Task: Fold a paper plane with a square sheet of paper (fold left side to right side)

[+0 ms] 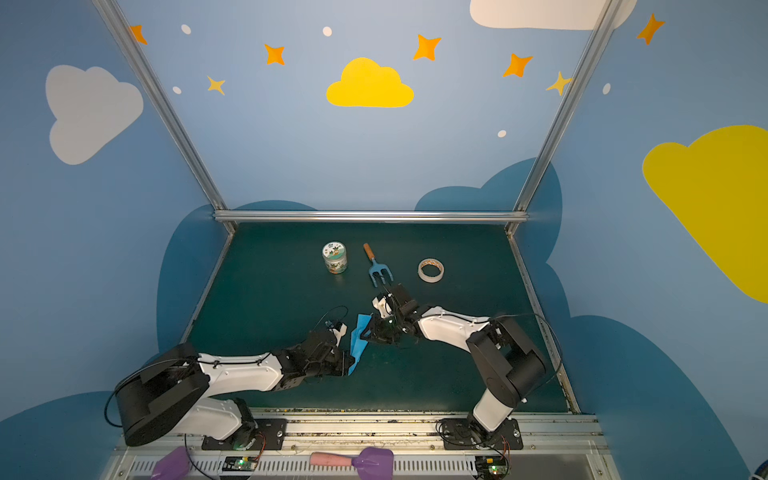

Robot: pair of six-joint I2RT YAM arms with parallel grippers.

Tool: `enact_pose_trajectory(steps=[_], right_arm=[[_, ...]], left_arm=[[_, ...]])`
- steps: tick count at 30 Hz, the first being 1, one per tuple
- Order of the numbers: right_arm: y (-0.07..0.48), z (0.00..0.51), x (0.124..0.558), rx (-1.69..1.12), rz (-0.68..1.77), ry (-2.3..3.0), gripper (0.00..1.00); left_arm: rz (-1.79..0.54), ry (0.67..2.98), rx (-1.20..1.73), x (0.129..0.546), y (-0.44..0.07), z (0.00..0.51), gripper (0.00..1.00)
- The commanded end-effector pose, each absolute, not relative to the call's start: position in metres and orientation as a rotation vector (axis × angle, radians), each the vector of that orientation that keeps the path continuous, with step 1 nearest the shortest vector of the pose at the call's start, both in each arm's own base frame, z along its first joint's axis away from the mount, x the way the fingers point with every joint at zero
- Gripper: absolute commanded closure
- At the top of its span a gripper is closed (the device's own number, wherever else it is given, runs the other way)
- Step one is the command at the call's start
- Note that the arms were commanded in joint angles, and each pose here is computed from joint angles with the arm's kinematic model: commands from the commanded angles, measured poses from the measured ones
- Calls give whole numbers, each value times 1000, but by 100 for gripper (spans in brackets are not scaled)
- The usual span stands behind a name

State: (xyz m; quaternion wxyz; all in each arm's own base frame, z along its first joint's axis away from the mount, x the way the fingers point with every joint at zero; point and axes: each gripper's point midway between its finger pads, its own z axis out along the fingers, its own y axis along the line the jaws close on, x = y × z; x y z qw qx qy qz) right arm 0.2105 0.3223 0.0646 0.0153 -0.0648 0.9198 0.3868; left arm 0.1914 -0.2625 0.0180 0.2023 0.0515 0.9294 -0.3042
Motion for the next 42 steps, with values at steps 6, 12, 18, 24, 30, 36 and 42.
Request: enact_pose_trajectory(steps=[6, 12, 18, 24, 30, 36, 42], right_arm=[[323, 55, 184, -313, 1102, 2929, 85], [342, 55, 192, -344, 1095, 2923, 87], [344, 36, 200, -331, 1040, 2957, 91], [335, 12, 202, -286, 989, 3003, 93], [332, 8, 200, -275, 984, 3011, 93], [332, 8, 200, -272, 986, 3012, 94], [332, 10, 200, -271, 991, 3009, 93]], left_arm=[[-805, 2650, 150, 183, -252, 6, 97], [-801, 2654, 154, 182, -252, 6, 97], [-809, 2647, 161, 182, -252, 8, 97], [-835, 2643, 188, 179, -254, 13, 84], [-882, 2598, 156, 181, -253, 30, 62], [-937, 2567, 121, 187, -256, 41, 68], [-993, 2596, 148, 182, -265, 38, 81]])
